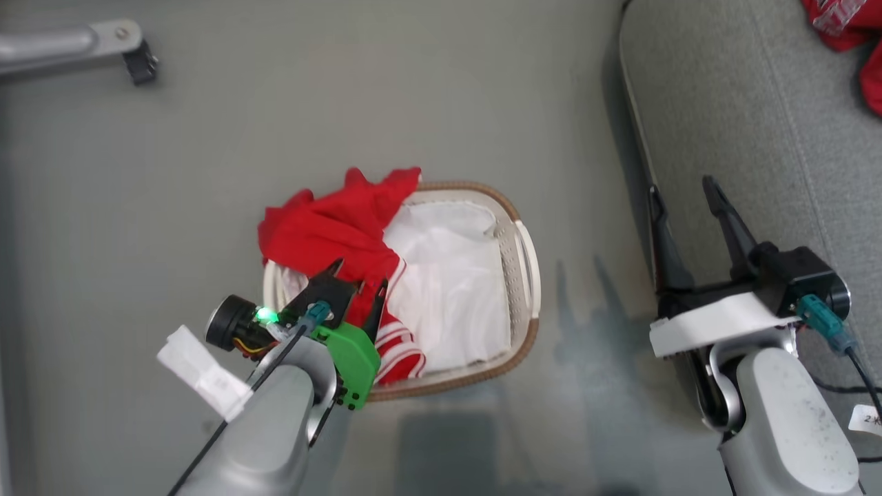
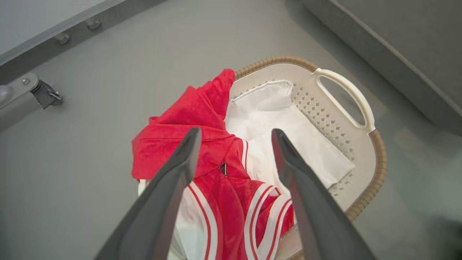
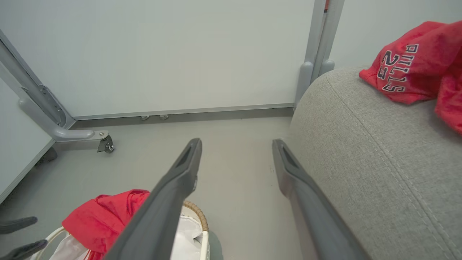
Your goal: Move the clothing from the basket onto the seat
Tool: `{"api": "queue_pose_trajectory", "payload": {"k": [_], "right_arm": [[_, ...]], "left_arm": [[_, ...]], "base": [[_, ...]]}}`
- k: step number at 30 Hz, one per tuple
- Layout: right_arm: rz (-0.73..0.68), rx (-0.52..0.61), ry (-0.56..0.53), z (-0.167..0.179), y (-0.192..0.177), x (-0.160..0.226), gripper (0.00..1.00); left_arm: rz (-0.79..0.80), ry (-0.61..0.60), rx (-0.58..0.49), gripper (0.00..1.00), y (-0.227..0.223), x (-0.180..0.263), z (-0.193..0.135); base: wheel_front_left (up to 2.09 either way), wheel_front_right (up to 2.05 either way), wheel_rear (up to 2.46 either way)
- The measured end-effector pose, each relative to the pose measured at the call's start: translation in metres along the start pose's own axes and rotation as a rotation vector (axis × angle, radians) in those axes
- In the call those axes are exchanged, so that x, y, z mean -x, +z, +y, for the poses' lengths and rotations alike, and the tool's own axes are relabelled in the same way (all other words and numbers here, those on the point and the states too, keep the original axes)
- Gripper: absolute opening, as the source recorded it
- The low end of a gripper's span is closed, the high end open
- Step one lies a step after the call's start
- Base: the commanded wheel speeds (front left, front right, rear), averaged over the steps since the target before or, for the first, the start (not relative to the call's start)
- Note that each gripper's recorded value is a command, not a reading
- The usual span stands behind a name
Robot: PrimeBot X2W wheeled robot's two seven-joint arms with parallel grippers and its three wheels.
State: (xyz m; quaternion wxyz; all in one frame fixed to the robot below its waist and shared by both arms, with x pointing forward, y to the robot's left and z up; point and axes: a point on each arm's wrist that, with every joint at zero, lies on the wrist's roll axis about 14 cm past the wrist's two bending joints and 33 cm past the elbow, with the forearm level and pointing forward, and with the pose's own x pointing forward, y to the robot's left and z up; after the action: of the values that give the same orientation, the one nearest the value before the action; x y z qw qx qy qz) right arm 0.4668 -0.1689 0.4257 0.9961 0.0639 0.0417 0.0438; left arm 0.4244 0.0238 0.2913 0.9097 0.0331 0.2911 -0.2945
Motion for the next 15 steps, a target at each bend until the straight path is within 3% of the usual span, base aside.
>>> {"api": "queue_pose_trajectory", "payload": {"k": [7,15], "right_arm": [[0.021,-0.02,-0.006,-0.008,-0.021,-0.019,1.0],[0.054,-0.018,0.007,-0.01,-0.045,-0.03,1.0]], "left_arm": [[0.22,-0.065,-0.018,1.0,-0.067,-0.034,0.004],[0.372,-0.051,0.006,1.0,-0.122,-0.068,0.023]], "base": [[0.0,0.0,0.0],[0.0,0.0,0.0]]}}
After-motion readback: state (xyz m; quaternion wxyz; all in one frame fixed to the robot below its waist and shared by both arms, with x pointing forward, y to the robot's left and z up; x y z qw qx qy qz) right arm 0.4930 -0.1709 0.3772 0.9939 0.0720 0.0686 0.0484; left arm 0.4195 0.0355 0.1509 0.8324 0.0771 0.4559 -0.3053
